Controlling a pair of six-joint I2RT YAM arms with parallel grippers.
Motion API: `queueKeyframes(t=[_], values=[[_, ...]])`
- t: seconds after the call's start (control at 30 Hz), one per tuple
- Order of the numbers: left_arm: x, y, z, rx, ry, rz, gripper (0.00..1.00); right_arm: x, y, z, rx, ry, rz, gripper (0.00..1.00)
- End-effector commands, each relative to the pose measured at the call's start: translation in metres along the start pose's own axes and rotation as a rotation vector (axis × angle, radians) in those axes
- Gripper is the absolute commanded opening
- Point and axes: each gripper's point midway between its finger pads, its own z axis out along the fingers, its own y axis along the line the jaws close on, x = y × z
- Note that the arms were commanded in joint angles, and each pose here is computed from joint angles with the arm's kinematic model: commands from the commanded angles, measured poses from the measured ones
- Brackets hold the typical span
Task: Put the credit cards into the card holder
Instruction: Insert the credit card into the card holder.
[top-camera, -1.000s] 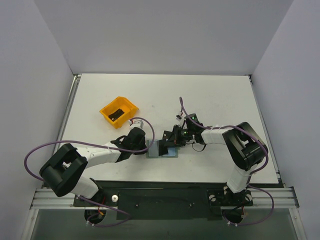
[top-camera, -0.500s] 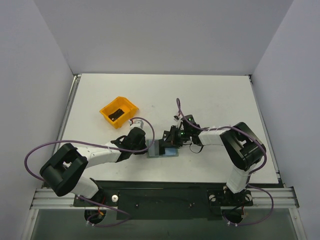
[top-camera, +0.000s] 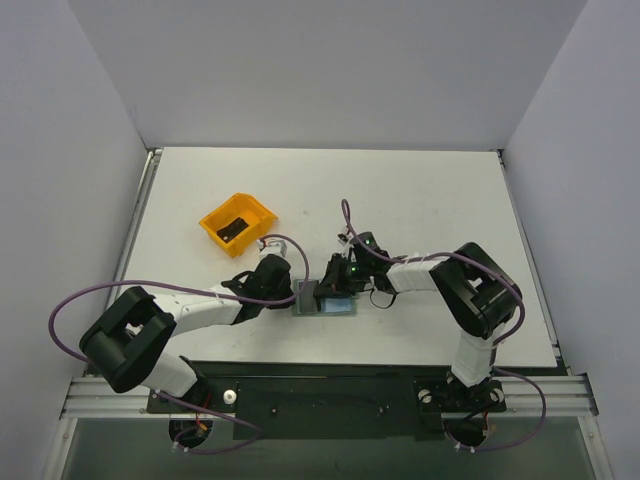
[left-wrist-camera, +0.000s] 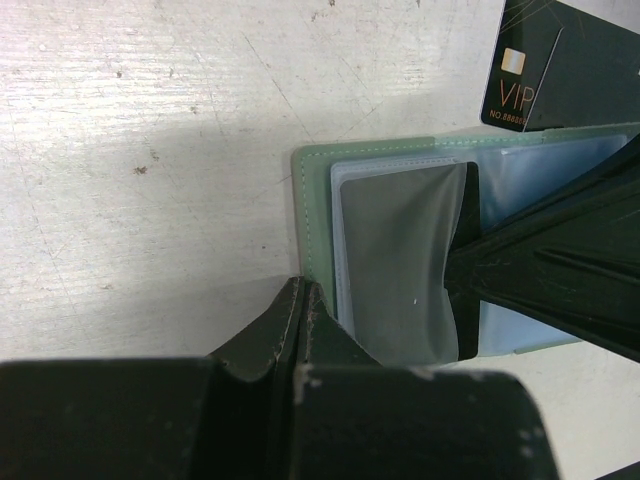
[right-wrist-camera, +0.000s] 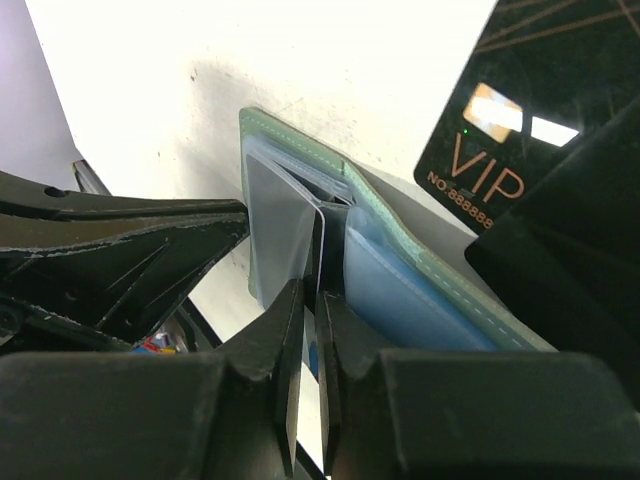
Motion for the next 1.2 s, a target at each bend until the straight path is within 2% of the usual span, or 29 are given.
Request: queueKeyframes(t=[0.0, 0.03, 0.17, 0.2, 0.33, 0.6, 0.73, 0.83, 0.97, 1.1, 1.13, 1.17], values=[[0.000, -0.008, 0.001, 0.043, 0.001, -0.021, 0.00, 0.009, -0.002, 0.003, 0.073, 0.035, -0.058, 0.09], [0.000, -0.008, 0.001, 0.043, -0.001, -0.024, 0.00, 0.006, 0.002, -0.002, 0.074, 0.025, -0.090, 0.16], [0.001, -0.009, 0.001, 0.048, -0.001, -0.022, 0.00, -0.006, 0.012, -0.026, 0.131, -0.019, -0.182, 0.29], [0.000, -0.008, 0.001, 0.046, -0.002, -0.024, 0.00, -0.007, 0.013, -0.031, 0.151, -0.013, -0.187, 0.43], [-0.001, -0.010, 0.001, 0.050, -0.007, -0.024, 0.00, -0.018, 0.019, -0.053, 0.210, -0.051, -0.263, 0.52], [-0.002, -0.011, 0.002, 0.056, -0.008, -0.026, 0.00, -0.034, -0.016, -0.092, 0.499, -0.142, -0.296, 0.55], [-0.002, -0.012, 0.001, 0.058, -0.005, -0.021, 0.00, -0.032, -0.039, -0.099, 0.638, -0.101, -0.294, 0.61], [-0.001, -0.012, 0.002, 0.057, -0.004, -0.020, 0.00, -0.024, -0.042, -0.094, 0.667, -0.060, -0.300, 0.66], [-0.003, -0.012, 0.002, 0.058, -0.006, -0.024, 0.00, -0.021, -0.047, -0.090, 0.727, -0.050, -0.323, 0.68], [-0.002, -0.012, 0.002, 0.058, -0.004, -0.020, 0.00, -0.020, -0.058, -0.091, 0.821, -0.026, -0.344, 0.67], [-0.002, -0.013, 0.002, 0.059, -0.005, -0.020, 0.00, -0.022, -0.060, -0.093, 0.846, -0.033, -0.353, 0.65], [-0.002, -0.011, 0.002, 0.055, -0.004, -0.021, 0.00, -0.023, -0.067, -0.098, 0.897, -0.040, -0.356, 0.59]])
